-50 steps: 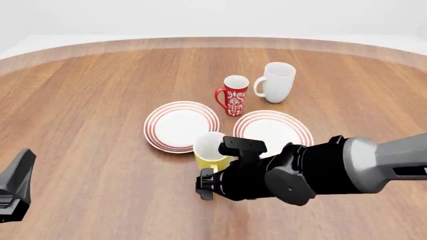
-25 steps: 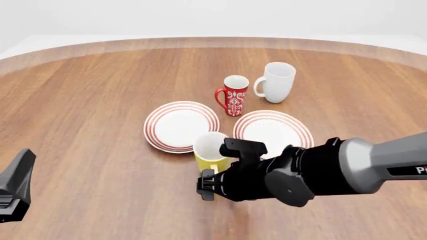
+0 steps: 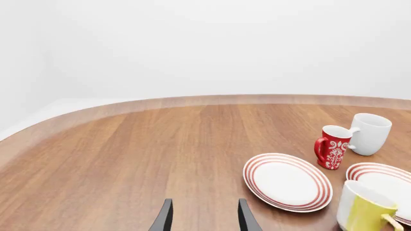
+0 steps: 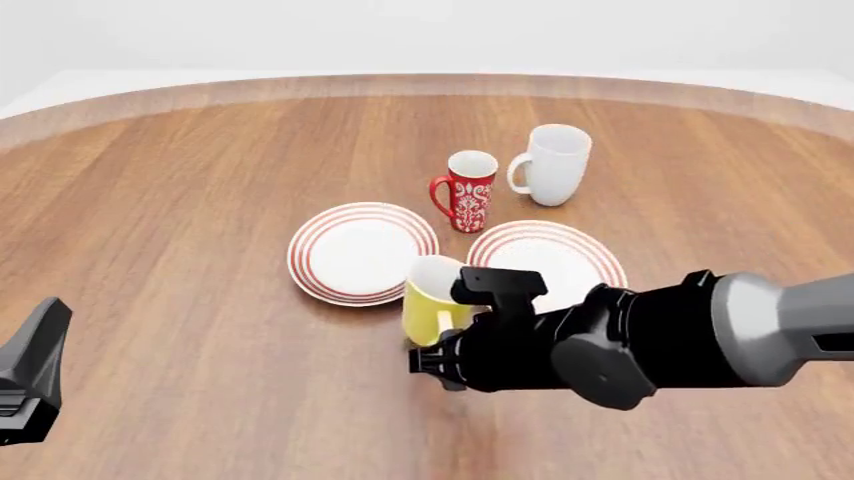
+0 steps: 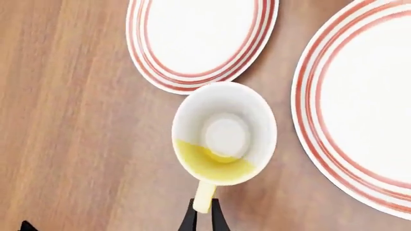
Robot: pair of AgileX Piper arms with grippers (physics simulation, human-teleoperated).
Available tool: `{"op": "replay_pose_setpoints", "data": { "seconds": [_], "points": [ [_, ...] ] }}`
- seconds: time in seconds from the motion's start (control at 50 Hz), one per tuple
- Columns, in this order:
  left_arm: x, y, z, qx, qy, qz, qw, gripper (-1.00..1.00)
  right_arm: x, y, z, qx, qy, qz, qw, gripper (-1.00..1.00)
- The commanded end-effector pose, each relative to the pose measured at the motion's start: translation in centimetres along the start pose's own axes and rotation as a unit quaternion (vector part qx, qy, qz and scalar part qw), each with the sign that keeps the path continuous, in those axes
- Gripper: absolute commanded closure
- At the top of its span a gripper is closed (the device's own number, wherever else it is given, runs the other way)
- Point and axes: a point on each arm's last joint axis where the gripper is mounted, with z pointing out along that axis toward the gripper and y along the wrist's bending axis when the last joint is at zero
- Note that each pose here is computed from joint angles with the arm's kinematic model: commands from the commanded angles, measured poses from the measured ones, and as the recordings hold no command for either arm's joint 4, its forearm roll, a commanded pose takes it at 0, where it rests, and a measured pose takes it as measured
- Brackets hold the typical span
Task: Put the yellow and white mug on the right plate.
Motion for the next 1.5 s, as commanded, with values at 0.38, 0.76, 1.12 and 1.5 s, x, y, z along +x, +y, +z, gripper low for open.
{"op": "replay_pose_setpoints", "data": {
  "seconds": [0.38, 0.76, 1.12, 1.5],
  "points": [
    [0.0, 0.0, 0.0, 0.0, 0.0, 0.0, 1.0, -1.0, -2.5, -2.2, -3.7, 0.02, -0.038, 0.012, 0.999, 1.0],
    [0.0, 0.0, 0.0, 0.0, 0.0, 0.0, 1.0, -1.0, -4.9, -1.5, -5.8, 0.023, -0.054, -0.028, 0.9979, 1.0],
    [0.0, 0.0, 0.0, 0.0, 0.0, 0.0, 1.0, -1.0, -5.6, -3.4, -6.5, 0.056, -0.045, -0.055, 0.9959, 1.0],
    [0.0, 0.0, 0.0, 0.0, 0.0, 0.0, 1.0, -1.0, -6.5, -6.7, -8.0, 0.099, -0.054, -0.064, 0.9916, 1.0]
  ]
}}
